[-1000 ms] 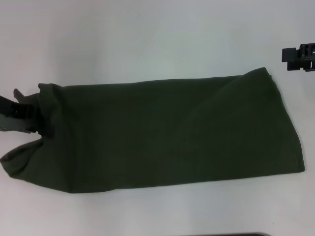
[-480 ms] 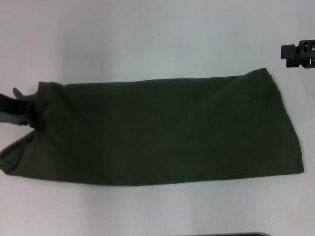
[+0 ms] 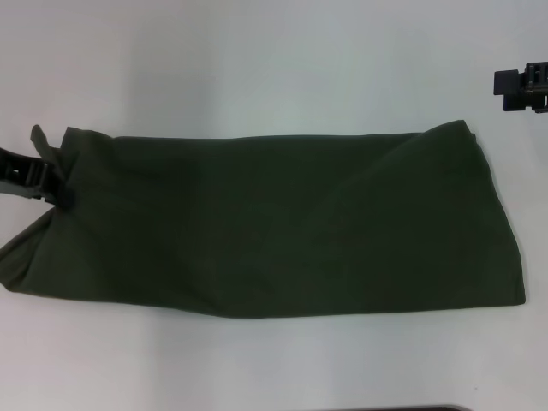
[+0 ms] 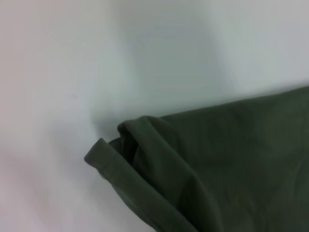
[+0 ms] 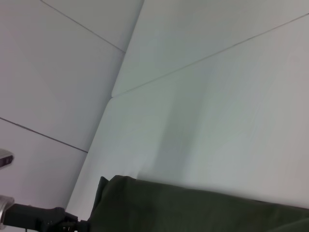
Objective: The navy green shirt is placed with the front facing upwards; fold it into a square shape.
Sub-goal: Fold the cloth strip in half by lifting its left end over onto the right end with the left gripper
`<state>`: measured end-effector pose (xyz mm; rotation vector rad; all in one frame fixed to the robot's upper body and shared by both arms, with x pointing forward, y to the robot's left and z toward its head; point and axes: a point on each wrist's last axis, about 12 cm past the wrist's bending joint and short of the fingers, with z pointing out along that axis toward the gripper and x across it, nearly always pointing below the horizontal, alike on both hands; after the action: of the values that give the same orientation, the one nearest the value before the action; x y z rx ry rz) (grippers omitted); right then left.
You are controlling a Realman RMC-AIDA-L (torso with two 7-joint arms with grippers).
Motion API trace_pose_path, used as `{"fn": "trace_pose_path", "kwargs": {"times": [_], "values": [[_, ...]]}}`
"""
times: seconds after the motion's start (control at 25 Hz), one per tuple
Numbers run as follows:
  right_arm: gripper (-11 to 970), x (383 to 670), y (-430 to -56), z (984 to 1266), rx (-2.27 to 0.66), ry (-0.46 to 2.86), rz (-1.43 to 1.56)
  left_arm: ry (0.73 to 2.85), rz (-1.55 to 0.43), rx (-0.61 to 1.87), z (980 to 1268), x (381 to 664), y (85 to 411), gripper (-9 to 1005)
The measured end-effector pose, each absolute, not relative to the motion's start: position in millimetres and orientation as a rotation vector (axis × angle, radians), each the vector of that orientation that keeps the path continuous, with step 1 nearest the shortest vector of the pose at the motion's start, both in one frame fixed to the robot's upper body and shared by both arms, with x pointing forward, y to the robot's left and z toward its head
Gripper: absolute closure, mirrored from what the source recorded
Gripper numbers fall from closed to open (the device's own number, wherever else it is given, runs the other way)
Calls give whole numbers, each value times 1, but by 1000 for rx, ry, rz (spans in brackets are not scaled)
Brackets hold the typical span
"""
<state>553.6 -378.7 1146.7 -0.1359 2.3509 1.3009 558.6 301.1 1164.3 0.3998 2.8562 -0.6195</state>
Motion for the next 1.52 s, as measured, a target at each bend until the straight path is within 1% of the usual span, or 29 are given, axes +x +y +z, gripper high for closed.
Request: {"fn": "trace_pose_path", "kwargs": {"times": [0.12, 0.4, 0.52, 0.8, 0.92, 1.04, 1.28, 1.52], "values": [[248, 554, -379, 1147, -133, 2351, 1297, 2873, -611, 389, 1163, 558, 305, 979], [250, 556, -378, 1148, -135, 2348, 1292, 2903, -590, 283, 1160, 556, 330, 980], [250, 557, -378, 1148, -135, 2347, 1289, 2918, -564, 223, 1159, 556, 345, 980], [251, 557, -380, 1149, -131, 2346, 1281, 2936, -480, 121, 1157, 554, 366, 980], [252, 558, -380, 1149, -128, 2345, 1278, 2936, -480, 99, 1157, 553, 370, 980], [252, 558, -381, 1149, -128, 2345, 1277, 2931, -528, 126, 1159, 551, 368, 980], [253, 557, -381, 1149, -125, 2346, 1278, 2846, -852, 274, 1167, 548, 346, 980], [254, 557, -380, 1150, -130, 2347, 1284, 2848, -934, 290, 1163, 546, 340, 980]]}}
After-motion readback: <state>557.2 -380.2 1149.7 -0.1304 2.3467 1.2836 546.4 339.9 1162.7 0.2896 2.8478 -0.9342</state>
